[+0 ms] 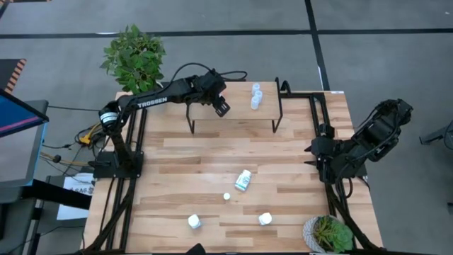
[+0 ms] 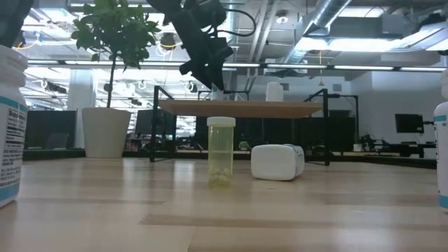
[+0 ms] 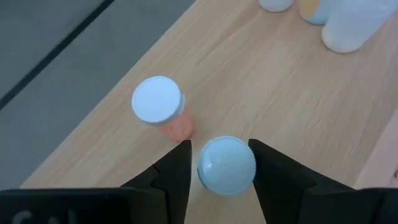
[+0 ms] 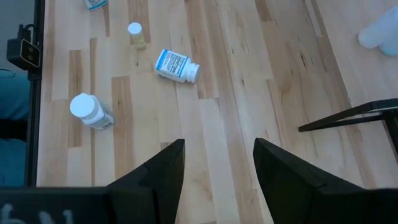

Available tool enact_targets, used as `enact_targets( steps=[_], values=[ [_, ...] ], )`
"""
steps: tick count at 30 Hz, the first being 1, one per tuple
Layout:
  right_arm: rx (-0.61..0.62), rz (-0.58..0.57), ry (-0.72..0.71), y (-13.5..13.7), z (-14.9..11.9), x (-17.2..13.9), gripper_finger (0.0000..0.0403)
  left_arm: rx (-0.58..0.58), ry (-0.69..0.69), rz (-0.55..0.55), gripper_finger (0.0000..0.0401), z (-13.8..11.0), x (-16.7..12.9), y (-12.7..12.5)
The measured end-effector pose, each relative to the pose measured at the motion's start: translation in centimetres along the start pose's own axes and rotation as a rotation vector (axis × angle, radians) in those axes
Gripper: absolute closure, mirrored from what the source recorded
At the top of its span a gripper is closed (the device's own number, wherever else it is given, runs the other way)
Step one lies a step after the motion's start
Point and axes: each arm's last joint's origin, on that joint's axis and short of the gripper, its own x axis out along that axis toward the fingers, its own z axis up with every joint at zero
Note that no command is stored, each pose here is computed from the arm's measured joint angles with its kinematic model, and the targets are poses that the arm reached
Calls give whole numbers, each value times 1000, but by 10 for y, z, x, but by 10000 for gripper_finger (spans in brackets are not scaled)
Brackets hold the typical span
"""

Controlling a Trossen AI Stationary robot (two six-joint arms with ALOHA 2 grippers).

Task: Pick and place medicine bottles onto shelf by color
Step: Put the blue pill bottle on the shelf, then put the yellow pill bottle on the shelf

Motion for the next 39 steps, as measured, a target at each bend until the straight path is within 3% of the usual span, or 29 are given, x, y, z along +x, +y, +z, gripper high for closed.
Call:
enact_targets(
  steps=[9,20,29,34,39],
  values=[
    [1,3,2,0,0,0,189,26,-5,-28,243,1,0,-2],
    [1,25,22,1,-1,0,189,73,-23,-10,197,2,-3,-1],
    [1,26,22,1,-1,0,189,75,-140,-2,186,12,-39,5],
    [1,25,22,1,-1,0,189,-5,-97,-190,186,5,-66,-1],
    [1,24,21,1,-1,0,189,44,87,-431,186,-15,-74,-37]
  ],
)
